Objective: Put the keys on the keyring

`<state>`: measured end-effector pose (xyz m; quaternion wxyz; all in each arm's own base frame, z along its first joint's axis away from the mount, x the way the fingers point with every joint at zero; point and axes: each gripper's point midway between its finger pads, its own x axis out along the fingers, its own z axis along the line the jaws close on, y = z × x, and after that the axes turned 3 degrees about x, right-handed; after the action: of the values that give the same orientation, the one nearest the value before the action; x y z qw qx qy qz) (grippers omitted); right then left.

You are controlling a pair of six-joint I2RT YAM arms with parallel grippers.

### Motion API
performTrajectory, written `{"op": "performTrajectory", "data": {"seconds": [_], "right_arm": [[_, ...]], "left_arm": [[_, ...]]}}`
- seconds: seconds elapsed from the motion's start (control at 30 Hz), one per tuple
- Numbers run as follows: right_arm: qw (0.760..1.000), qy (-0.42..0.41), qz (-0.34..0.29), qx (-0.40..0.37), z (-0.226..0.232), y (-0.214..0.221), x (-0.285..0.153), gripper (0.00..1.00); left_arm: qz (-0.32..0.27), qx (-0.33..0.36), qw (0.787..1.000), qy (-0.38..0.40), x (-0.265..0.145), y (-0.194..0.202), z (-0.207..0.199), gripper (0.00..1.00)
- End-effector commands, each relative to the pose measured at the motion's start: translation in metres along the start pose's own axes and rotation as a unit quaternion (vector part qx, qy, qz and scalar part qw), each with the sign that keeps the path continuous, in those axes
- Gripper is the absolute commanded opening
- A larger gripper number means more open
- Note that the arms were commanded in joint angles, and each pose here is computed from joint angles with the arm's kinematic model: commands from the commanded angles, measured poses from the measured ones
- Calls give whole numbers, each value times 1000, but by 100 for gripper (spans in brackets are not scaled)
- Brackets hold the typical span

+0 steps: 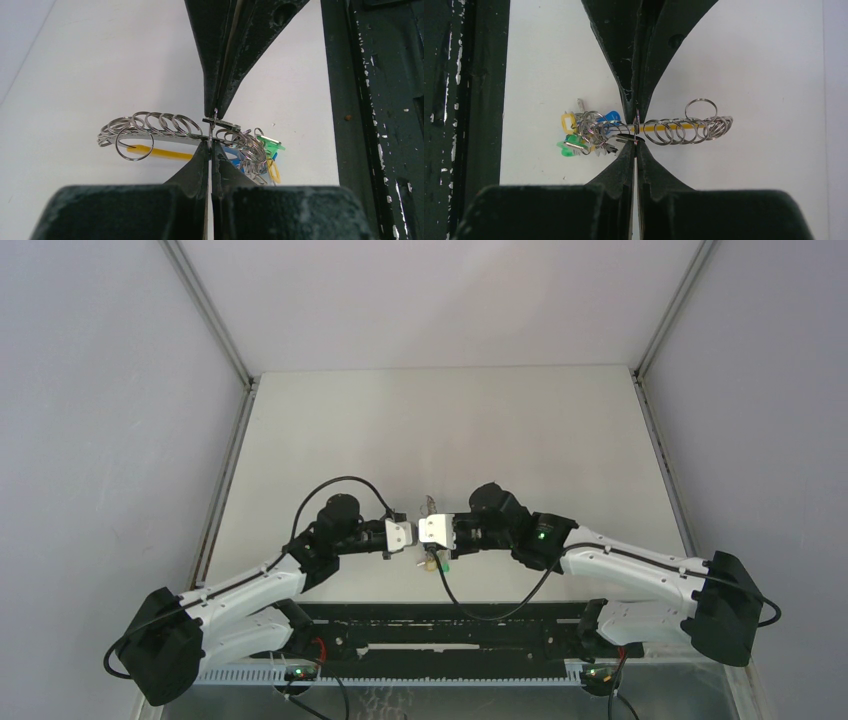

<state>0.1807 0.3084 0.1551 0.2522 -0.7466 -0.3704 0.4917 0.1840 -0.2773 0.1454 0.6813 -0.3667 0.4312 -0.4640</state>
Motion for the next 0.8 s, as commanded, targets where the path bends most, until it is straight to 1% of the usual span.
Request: {"op": "performTrajectory", "data": {"seconds": [0.0, 0.77], "right_arm": [[999, 16, -34, -5, -16, -27, -5, 0], [999, 34, -24, 2, -22, -24, -11, 0]], "left_arm": [[-31, 32, 999, 1, 1, -15, 1, 0], [-28, 34, 999, -5, 0, -15, 3, 0]]}}
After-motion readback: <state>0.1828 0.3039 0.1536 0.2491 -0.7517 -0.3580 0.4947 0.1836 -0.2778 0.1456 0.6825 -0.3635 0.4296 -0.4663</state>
